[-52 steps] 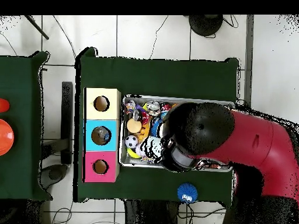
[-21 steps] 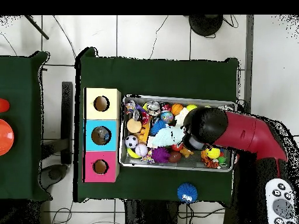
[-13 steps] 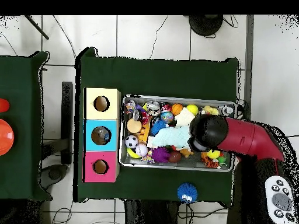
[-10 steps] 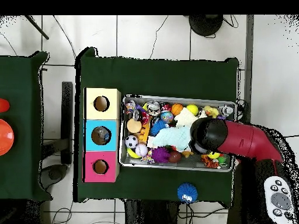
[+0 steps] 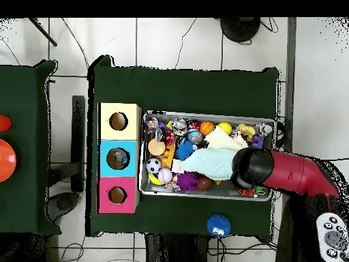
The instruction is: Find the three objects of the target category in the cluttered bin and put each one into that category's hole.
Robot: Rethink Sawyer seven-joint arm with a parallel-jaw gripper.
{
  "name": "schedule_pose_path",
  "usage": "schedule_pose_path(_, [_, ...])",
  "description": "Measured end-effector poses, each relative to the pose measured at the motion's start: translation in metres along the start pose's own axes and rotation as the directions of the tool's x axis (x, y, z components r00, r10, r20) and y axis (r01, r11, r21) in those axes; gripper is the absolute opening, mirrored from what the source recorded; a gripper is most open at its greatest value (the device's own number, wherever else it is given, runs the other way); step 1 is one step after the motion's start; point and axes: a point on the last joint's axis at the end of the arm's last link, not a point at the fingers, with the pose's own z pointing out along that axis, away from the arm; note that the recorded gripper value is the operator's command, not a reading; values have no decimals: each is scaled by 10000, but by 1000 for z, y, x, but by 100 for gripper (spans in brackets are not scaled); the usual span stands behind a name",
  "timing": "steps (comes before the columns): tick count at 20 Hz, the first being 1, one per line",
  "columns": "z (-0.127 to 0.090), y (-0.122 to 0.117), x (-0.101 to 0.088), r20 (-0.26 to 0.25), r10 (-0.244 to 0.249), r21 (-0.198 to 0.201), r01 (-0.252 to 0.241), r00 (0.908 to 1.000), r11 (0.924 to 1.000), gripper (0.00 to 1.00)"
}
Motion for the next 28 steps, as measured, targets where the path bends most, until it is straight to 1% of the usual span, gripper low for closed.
schedule_pose_path(1, [7, -5, -1, 53, -9, 28, 8, 10000, 10000, 0])
schedule_pose_path(2, [19, -11, -2, 161, -13, 34, 12, 9999, 10000, 0])
schedule_pose_path(3, [37, -21, -3, 338, 19, -10, -18, 9994, 10000, 100])
schedule_pose_path(7, [55, -33, -5, 479, 145, -107, -140, 9987, 9998, 100])
schedule_pose_path(8, [61, -38, -5, 471, 206, -131, -200, 9987, 9997, 100])
schedule_pose_path(11, [69, -46, -4, 344, 351, -152, -346, 9988, 9993, 100])
schedule_pose_path(14, [69, -49, -4, 334, 407, -157, -402, 9986, 9991, 100])
schedule_pose_path(18, [63, -48, -4, 217, 526, -223, -521, 9984, 9984, 100])
schedule_pose_path(21, [57, -44, -3, -159, 727, -344, -732, 9972, 9967, 100])
schedule_pose_path(22, [54, -41, -2, -421, 823, -401, -840, 9957, 9957, 100])
schedule_pose_path(23, [53, -40, -1, -576, 871, -431, -897, 9945, 9950, 100])
schedule_pose_path(28, [44, -30, 9, -1535, 1130, -626, -1238, 9817, 9903, 100])
